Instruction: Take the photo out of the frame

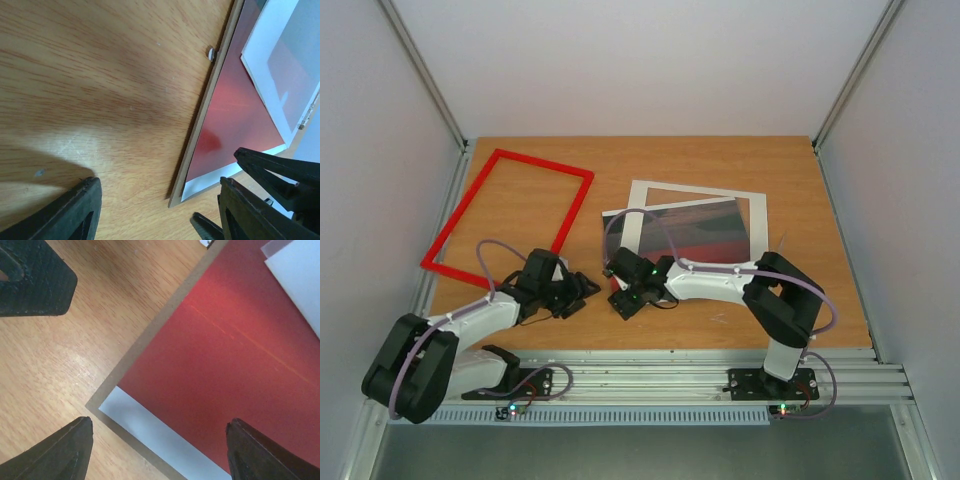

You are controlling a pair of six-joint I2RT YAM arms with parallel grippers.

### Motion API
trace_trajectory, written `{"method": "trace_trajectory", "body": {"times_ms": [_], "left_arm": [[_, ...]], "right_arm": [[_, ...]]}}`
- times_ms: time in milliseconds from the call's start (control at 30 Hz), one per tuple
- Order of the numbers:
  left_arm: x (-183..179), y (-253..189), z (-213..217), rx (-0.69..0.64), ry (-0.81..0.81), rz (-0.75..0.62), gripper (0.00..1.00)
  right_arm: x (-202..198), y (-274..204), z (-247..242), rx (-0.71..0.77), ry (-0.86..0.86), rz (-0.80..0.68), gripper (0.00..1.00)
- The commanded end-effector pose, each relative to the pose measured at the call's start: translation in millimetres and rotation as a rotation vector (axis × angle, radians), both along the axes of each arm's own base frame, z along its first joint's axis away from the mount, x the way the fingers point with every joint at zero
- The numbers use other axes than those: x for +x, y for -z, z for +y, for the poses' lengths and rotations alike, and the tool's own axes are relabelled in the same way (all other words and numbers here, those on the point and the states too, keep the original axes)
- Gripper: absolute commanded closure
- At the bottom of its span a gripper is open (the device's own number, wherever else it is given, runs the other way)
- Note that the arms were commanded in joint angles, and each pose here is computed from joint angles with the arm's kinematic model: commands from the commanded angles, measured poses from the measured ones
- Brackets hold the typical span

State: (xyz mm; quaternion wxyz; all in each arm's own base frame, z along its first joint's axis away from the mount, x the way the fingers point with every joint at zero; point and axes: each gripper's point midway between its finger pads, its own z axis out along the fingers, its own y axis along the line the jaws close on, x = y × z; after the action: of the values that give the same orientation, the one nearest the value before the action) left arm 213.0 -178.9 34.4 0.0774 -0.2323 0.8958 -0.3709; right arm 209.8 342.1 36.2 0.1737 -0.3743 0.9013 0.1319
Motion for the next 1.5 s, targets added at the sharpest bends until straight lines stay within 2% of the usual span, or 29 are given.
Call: {"method": "trace_trajectory", "body": {"times_ms": [0, 633, 1000, 1233, 1467], "left_arm": [[2.7, -3.0, -0.1, -0.031, 0.019, -0.044, 0.35], [5.4, 6.2, -6.5, -0.064, 0.033, -0.031, 0.36], [4.0, 5.3, -7.0, -0.071, 0.038, -0.034, 0.36], [3.6, 4.2, -7.8, -0.077, 0.041, -0.036, 0.36], [3.2, 4.4, -6.0, -0.071, 0.034, -0.041, 0.36]], "right_arm": [[1.0, 3.0, 4.2, -0.063, -0.027, -0.028, 0.26], [1.4, 17.8, 4.0, -0.21, -0.044, -0.046, 0.26], [16.1, 2.4, -5.6, -0.264, -0.006, -0.171, 0.32], [13.0, -4.8, 0.3, -0.232, -0.015, -0.163, 0.35], [-0.9, -7.4, 13.4, -0.152, -0.036, -0.08, 0.3]]}}
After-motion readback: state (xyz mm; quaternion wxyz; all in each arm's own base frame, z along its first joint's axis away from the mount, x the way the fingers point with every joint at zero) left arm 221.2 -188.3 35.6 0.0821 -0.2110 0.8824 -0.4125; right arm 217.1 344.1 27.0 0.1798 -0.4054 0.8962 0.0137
